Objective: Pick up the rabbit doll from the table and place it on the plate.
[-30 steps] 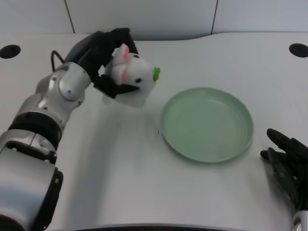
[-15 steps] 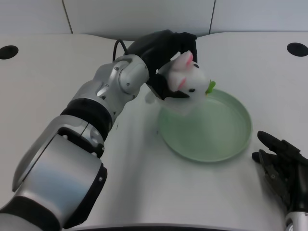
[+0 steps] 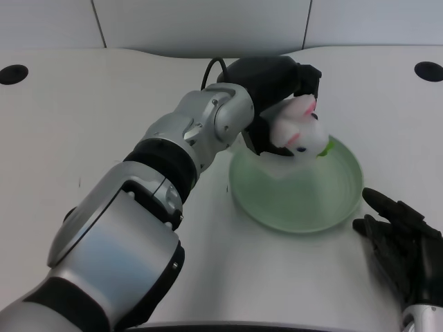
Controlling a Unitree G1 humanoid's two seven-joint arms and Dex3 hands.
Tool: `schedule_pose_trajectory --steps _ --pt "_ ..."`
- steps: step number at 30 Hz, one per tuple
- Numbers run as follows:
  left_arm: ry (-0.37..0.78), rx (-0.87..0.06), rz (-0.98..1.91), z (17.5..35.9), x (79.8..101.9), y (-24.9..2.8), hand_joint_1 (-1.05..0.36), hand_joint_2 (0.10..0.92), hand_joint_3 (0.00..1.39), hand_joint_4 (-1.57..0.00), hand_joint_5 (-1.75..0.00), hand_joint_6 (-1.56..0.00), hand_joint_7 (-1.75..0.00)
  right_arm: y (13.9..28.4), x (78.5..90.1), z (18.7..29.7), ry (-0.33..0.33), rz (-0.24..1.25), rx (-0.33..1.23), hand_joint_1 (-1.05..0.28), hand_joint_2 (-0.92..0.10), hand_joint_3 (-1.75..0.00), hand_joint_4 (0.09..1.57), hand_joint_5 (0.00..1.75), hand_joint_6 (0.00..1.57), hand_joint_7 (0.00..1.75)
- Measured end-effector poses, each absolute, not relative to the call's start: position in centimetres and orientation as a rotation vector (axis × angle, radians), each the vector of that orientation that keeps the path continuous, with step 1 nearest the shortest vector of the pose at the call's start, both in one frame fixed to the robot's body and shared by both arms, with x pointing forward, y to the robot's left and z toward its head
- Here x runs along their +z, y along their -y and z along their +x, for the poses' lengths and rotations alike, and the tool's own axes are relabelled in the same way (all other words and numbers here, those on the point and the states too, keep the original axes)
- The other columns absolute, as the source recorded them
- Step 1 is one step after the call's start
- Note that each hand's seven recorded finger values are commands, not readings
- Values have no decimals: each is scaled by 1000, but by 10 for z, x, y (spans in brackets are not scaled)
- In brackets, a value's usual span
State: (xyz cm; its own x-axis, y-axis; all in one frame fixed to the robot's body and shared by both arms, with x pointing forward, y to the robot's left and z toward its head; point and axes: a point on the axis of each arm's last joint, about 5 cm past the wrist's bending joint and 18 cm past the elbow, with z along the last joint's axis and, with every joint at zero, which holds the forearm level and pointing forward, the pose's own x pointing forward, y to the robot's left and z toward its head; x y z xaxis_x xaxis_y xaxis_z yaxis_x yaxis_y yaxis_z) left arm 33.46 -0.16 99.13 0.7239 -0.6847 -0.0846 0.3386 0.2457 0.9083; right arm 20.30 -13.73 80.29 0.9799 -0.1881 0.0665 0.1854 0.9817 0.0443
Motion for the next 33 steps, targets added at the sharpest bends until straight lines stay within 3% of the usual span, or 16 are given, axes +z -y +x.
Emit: schedule_pose_trajectory --steps 4,11,12,13,15,18,19,22,27,30,33 --pt "369 -730 1121 333 991 5 -352 331 1116 -1023 -1746 -903 -1746 138 803 203 71 44 -179 -330 -921 -293 629 877 886 1" --pt "383 -754 1147 330 990 11 -392 466 846 -905 -1746 -766 -1746 141 803 203 73 47 -149 -310 -921 -314 592 906 875 3" --pt "382 -754 1144 330 990 11 -414 487 783 -857 -1746 -717 -1746 141 803 203 73 49 -144 -314 -921 -311 596 913 876 4" --pt "378 -759 1137 330 990 10 -463 565 605 -779 -1746 -643 -1746 142 803 203 72 56 -143 -313 -921 -305 603 921 877 4" --pt "362 -780 1128 331 991 10 -566 723 264 -522 -1698 -456 -1613 142 803 203 71 57 -144 -319 -921 -304 602 926 874 2" --pt "351 -798 1139 331 990 9 -673 823 47 -311 -1308 -391 -1032 142 802 203 70 58 -141 -320 -921 -307 594 928 877 4" --pt "349 -798 1146 331 990 9 -686 832 29 -285 -1255 -384 -965 143 802 203 70 59 -136 -317 -921 -306 594 929 878 5" --pt "352 -805 1206 330 988 9 -775 860 13 -37 -956 -105 -786 143 803 202 75 54 -133 -323 -921 -311 589 931 884 8" --pt "345 -800 1270 331 987 7 -799 882 6 0 -369 -1 -488 144 802 201 75 53 -133 -322 -921 -304 598 951 875 8" --pt "335 -795 1296 331 986 7 -799 885 4 1 -259 1 -379 144 802 201 75 54 -132 -316 -921 -300 590 953 868 4" --pt "332 -794 1300 331 986 7 -799 886 3 1 -273 1 -352 144 802 201 76 52 -131 -316 -921 -301 581 956 860 2"
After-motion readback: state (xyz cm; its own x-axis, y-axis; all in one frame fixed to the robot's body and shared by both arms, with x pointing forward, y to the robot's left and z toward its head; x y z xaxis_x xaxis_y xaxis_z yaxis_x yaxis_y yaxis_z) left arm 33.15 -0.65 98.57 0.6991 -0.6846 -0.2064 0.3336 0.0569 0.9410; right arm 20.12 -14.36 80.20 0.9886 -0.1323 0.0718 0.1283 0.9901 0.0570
